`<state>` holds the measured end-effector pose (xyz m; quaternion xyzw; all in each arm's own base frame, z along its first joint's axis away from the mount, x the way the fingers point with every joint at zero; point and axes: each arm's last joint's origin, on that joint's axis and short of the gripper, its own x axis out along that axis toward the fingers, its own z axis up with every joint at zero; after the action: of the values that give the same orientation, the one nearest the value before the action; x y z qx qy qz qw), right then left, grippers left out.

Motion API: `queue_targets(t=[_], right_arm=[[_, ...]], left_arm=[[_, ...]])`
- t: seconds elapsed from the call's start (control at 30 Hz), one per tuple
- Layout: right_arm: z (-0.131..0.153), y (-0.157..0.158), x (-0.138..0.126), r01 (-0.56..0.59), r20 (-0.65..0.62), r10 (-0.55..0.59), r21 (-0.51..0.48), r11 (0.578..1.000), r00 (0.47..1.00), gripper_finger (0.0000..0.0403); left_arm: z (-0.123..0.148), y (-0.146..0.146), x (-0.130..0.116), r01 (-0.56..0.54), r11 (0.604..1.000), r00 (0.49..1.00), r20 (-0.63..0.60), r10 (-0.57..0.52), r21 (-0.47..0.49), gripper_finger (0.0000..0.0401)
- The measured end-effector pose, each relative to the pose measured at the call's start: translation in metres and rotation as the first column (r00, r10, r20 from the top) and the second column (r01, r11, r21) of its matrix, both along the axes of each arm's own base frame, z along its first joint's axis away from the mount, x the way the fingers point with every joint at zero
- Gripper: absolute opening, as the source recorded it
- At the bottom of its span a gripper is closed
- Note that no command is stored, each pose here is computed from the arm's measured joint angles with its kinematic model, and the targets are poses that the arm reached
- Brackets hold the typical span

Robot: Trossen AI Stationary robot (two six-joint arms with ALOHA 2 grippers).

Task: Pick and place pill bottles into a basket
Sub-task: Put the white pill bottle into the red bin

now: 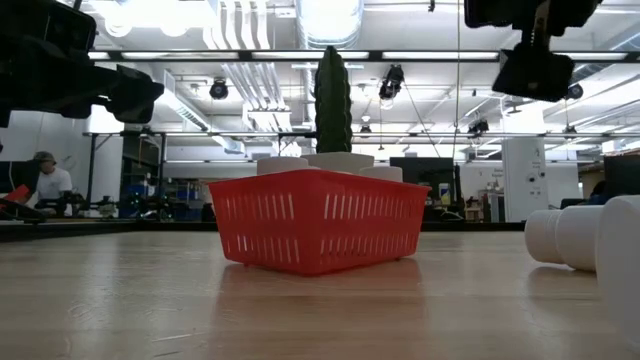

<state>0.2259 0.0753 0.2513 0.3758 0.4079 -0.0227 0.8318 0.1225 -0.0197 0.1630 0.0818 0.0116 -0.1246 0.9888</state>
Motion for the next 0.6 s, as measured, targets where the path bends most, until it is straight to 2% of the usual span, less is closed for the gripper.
queue_targets(t=[0.2, 0.4, 0.5, 0.6], right_arm=[[-0.008, 0.022, 0.019, 0.083, -0.171, -0.071, 0.060, 0.995, 0.983, 0.0271], [-0.008, 0.037, 0.031, 0.124, -0.461, -0.136, -0.057, 0.991, 0.877, 0.0269], [-0.007, 0.047, 0.042, 0.107, -0.533, -0.147, -0.106, 0.989, 0.833, 0.0269], [-0.008, 0.060, 0.058, 0.087, -0.550, -0.138, -0.117, 0.989, 0.824, 0.0265]], left_arm=[[0.000, 0.000, 0.000, 0.000, 1.000, 1.000, -0.001, 0.000, 0.002, 0.0244], [-0.001, 0.000, 0.000, 0.000, 1.000, 1.000, -0.011, 0.000, 0.007, 0.0244], [-0.003, 0.000, 0.000, 0.001, 1.000, 1.000, -0.025, -0.001, 0.008, 0.0244], [-0.003, 0.000, 0.000, 0.001, 1.000, 1.000, -0.027, 0.000, 0.008, 0.0244]])
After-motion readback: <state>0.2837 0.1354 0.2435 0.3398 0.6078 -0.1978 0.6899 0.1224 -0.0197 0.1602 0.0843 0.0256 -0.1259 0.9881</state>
